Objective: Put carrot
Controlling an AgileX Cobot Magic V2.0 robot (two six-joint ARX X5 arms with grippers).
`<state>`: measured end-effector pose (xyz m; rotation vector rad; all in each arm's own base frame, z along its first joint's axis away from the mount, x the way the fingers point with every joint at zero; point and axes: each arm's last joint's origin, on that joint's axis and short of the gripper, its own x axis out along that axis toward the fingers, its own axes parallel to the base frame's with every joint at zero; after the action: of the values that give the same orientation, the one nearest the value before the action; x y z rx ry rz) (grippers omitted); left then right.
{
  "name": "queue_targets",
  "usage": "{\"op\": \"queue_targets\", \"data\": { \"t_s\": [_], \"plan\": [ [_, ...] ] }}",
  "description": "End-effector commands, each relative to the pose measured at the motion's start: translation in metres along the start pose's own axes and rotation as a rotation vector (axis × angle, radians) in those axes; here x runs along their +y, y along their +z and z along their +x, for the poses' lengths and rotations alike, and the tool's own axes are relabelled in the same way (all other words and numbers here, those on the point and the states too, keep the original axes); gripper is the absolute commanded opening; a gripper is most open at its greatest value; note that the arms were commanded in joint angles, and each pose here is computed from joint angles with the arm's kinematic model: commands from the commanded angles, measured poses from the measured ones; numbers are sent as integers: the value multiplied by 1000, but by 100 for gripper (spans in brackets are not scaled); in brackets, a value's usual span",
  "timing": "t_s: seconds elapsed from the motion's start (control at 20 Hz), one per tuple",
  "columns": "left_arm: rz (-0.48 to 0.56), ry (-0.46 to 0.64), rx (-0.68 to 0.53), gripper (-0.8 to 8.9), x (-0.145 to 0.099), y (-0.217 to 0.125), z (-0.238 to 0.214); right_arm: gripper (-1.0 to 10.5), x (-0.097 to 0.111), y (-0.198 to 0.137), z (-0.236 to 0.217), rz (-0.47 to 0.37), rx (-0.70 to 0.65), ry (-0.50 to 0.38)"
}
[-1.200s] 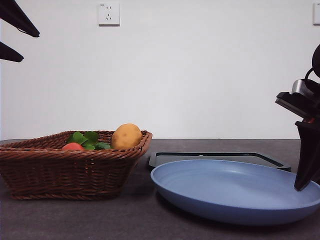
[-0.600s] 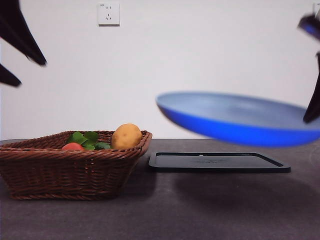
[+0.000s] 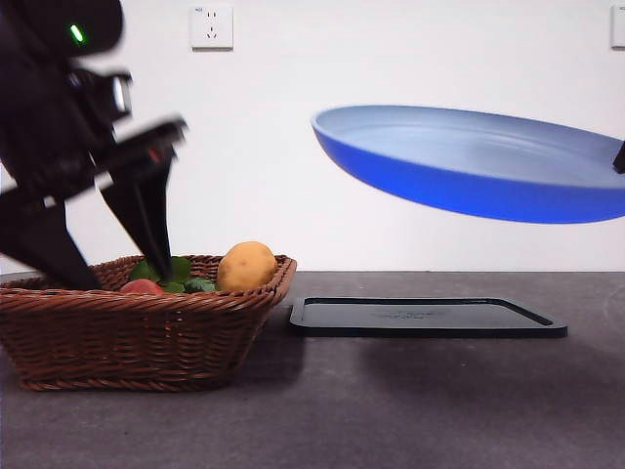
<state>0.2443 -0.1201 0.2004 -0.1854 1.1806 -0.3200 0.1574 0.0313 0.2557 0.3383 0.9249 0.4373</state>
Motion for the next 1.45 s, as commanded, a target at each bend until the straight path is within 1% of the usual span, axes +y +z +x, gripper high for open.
{"op": "queue_targets", "data": {
  "t_s": [0.05,0.2,0.45,0.5,0.6,0.65,0.75,1.0,1.1,1.2,1.35,1.45],
  "plan": [
    [-35,14,21,329,-4,13,15,4,2,3,-4,-6,-29,-1],
    [-66,56,44,329,-6,27,32,4,3,3,-5,-9,-35,-1],
    [-72,71,65,320,-6,33,48,3,3,3,-5,-9,-35,-2],
    [-70,74,62,291,-6,33,48,4,3,3,-5,-9,-35,-2],
    [-60,87,57,194,-5,33,48,4,3,3,-5,-10,-35,-2],
    [-57,91,53,162,-5,34,48,4,3,3,-5,-10,-35,-2],
    [-32,91,37,138,-5,35,48,4,3,3,-5,-10,-36,-3],
    [-39,74,33,138,-4,37,46,4,3,3,-5,-12,-38,-12],
    [-27,63,7,138,-5,39,38,4,1,3,-5,-11,-48,-56],
    [11,40,-45,138,-8,41,20,4,1,3,-4,-10,-47,-67],
    [42,-3,-161,138,-15,44,-17,4,0,4,-3,-8,-48,-79],
    [76,-75,-237,138,-21,43,-46,3,-1,6,-1,-7,-48,-79]
  ]
}}
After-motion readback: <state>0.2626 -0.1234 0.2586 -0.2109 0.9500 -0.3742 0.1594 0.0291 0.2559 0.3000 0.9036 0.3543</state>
